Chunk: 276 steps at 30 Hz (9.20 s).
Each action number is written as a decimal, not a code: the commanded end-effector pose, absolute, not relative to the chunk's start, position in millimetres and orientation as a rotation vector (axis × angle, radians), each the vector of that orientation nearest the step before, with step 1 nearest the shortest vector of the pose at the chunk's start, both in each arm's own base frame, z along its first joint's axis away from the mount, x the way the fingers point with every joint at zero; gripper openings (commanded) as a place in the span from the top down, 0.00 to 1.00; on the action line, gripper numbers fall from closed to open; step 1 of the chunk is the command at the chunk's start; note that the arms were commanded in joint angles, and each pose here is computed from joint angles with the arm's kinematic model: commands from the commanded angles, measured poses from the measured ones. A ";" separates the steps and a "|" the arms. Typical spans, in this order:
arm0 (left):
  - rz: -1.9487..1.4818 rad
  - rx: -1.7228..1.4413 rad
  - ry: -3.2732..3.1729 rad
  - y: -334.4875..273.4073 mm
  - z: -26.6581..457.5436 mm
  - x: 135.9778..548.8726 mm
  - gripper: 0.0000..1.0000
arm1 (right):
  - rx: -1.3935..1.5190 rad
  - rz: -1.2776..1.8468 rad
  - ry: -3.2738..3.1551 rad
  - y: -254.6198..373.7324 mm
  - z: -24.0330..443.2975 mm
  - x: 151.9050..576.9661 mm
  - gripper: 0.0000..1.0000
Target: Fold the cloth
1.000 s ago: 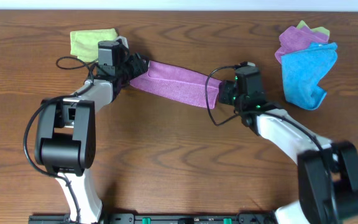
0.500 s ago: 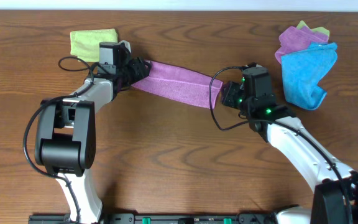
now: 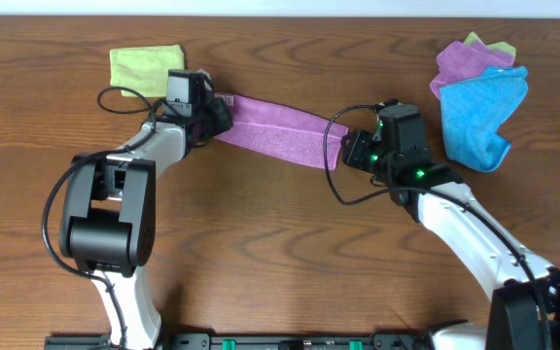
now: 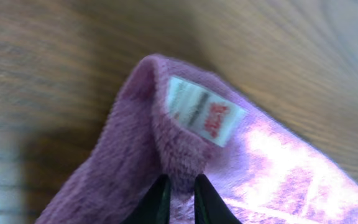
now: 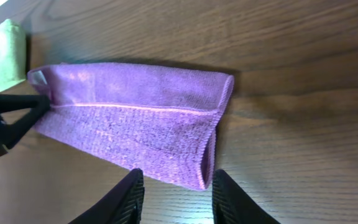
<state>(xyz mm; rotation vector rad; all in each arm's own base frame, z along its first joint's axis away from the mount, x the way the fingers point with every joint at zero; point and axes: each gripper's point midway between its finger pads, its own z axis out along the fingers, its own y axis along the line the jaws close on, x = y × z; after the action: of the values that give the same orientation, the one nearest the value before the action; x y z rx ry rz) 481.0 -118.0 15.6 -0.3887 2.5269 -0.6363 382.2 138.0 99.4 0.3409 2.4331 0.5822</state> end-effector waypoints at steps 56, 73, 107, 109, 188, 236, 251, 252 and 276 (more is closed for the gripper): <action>-0.430 -0.099 2.992 -159.8 -23.8 369.1 0.94 | 0.660 0.430 2.463 84.8 -1.0 372.4 0.34; -0.423 -0.100 2.992 -159.1 -24.1 369.1 0.94 | 0.694 0.531 2.396 96.5 -29.2 395.5 0.47; -0.411 -0.133 2.958 -150.0 -20.3 381.6 0.94 | 0.127 0.724 2.120 189.8 121.3 405.7 0.98; -0.414 -0.131 2.948 -150.9 -17.6 384.6 0.94 | 0.111 0.725 2.110 198.1 126.1 405.2 0.99; -0.399 -0.436 2.647 -16.8 95.2 424.0 0.94 | -0.518 0.863 2.322 418.8 65.6 360.9 0.78; -0.656 -0.563 2.596 -15.8 142.2 393.6 0.05 | -0.303 0.386 2.399 168.0 205.7 298.4 0.01; -0.945 -0.741 2.583 -48.8 100.8 375.6 0.05 | 0.164 0.584 2.281 96.6 143.2 192.4 0.01; -0.948 -0.750 2.586 -50.2 98.4 374.3 0.05 | 0.167 0.593 2.263 95.5 143.1 190.4 0.01; -1.094 -1.044 2.573 -105.7 43.5 374.4 0.05 | 0.175 0.610 2.186 90.3 150.5 186.9 0.01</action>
<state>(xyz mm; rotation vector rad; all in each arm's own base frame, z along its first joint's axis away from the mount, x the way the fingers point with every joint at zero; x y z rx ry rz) 379.2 -103.5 54.8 -0.9382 2.5566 -1.0783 185.6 94.2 152.6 0.1393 2.1884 0.6202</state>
